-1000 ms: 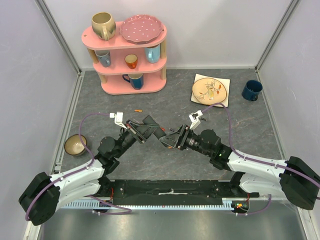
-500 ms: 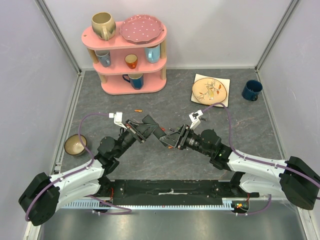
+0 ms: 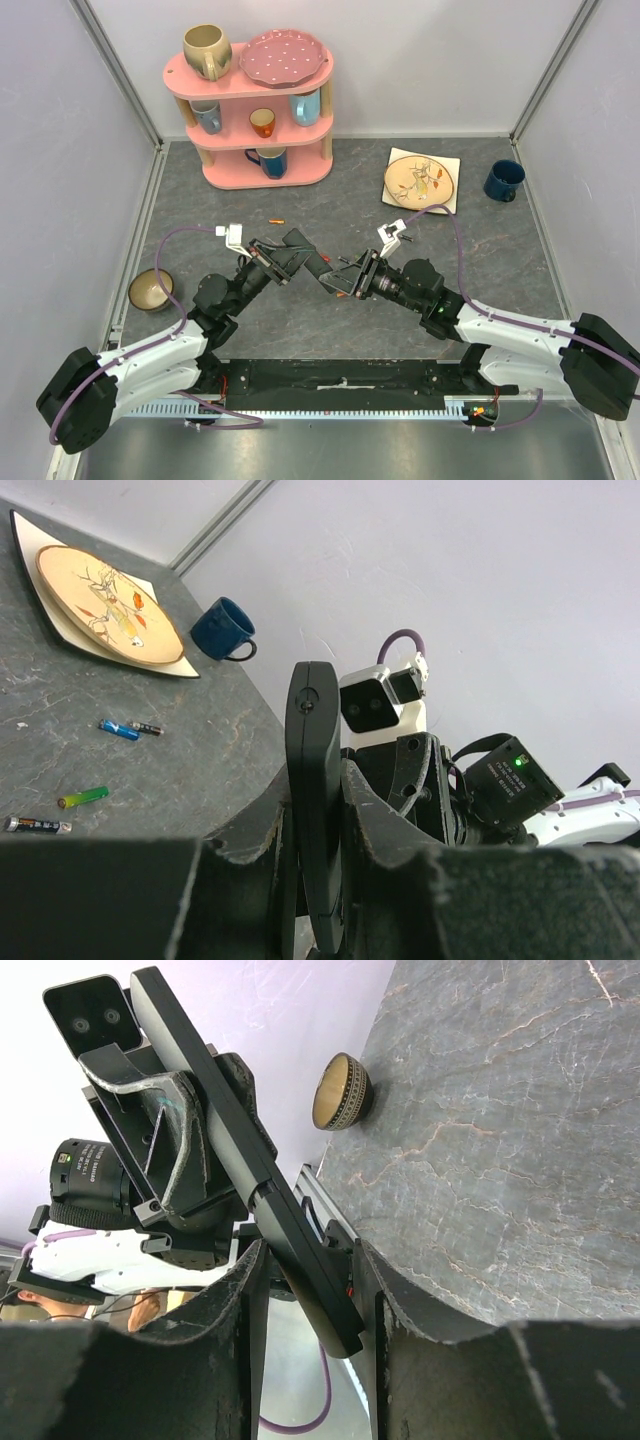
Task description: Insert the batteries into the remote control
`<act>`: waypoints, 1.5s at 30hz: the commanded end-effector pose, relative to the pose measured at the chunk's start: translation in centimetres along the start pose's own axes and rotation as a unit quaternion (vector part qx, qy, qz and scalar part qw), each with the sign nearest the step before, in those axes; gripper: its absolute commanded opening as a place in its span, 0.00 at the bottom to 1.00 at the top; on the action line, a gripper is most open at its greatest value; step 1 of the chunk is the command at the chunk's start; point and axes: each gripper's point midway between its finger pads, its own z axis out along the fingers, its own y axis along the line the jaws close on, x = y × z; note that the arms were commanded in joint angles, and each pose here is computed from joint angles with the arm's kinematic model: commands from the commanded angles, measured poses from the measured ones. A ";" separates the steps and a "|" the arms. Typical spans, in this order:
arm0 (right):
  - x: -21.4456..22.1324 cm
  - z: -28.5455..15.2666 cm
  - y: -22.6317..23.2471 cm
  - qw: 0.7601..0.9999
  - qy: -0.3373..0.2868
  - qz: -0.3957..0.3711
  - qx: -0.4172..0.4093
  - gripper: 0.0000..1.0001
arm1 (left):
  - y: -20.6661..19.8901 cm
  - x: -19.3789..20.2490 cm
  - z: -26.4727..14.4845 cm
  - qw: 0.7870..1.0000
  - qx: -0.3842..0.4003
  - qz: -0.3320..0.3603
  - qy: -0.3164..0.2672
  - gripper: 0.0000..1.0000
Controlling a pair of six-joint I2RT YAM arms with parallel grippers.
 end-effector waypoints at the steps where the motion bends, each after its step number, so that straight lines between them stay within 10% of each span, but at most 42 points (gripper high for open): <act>1: -0.8 0.0 -0.3 1.000 -0.019 -0.004 0.011 0.41 | -2.5 -2.1 0.7 0.999 0.037 0.018 -0.034 0.02; 16: -1.5 0.0 0.9 1.000 -0.021 -0.004 0.011 0.73 | -1.4 -1.0 0.4 1.000 0.024 0.001 -0.018 0.02; 33: -1.6 0.2 2.5 0.999 0.000 -0.033 0.001 0.88 | 0.4 -0.1 0.3 1.000 -0.007 -0.010 -0.009 0.02; 45: -4.4 -3.4 0.0 0.974 0.005 -0.171 0.146 0.98 | 0.7 0.4 0.7 0.999 -0.015 -0.044 0.000 0.02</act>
